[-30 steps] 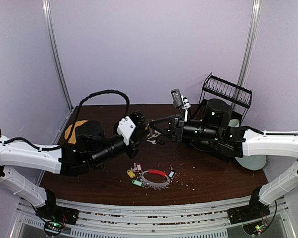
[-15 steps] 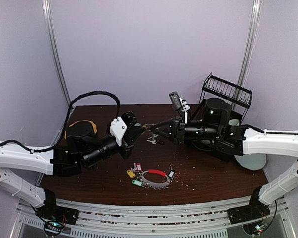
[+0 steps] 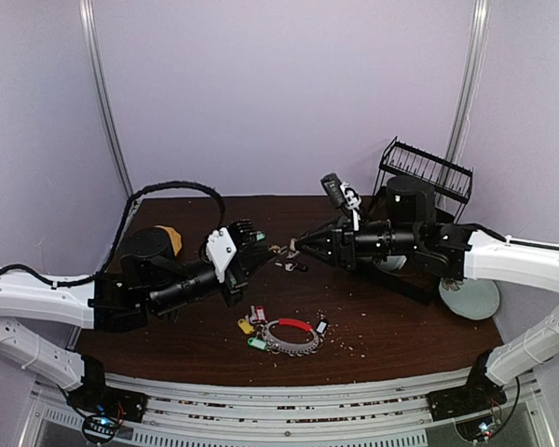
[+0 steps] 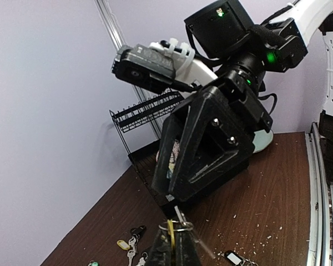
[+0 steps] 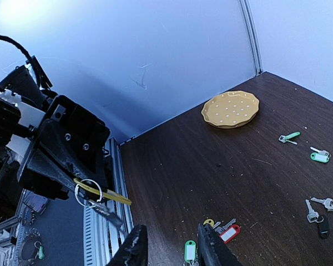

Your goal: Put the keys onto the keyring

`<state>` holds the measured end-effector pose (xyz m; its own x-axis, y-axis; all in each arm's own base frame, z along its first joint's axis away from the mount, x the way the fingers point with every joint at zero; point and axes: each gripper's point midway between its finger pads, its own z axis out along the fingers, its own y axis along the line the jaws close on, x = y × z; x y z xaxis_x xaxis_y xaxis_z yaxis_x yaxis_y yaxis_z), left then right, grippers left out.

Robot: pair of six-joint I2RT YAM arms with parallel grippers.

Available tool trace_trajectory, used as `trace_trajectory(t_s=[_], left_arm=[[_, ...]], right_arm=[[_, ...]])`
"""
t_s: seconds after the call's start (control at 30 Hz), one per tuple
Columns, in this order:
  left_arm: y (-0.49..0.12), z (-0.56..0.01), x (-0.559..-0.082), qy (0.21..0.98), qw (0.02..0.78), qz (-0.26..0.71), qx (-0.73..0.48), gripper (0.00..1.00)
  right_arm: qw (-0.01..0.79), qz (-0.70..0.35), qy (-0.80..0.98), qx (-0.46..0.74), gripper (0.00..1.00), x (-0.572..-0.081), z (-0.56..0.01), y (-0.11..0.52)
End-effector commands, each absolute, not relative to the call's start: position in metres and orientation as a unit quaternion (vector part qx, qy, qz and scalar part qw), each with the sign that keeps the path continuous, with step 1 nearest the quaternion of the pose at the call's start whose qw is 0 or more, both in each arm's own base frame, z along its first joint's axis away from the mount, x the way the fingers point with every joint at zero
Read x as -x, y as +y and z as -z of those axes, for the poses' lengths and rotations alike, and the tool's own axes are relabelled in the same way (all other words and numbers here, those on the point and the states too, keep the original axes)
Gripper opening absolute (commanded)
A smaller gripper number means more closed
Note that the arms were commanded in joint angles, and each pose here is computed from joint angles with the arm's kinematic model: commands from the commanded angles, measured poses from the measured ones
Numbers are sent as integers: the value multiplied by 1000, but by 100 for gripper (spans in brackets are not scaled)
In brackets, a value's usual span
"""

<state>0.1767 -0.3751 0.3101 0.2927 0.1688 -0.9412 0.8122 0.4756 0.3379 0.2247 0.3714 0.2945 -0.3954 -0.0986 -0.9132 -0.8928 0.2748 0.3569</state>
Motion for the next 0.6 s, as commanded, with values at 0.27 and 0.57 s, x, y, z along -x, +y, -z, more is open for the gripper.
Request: trace_trajectory(t_s=[0.27, 0.57], left_arm=[[-389, -343, -187, 601, 634, 320, -367, 0], [-415, -319, -169, 705, 426, 416, -384, 0]], right_arm=[[518, -457, 553, 465, 26, -161, -347, 365], [527, -413, 546, 503, 17, -157, -359, 354]])
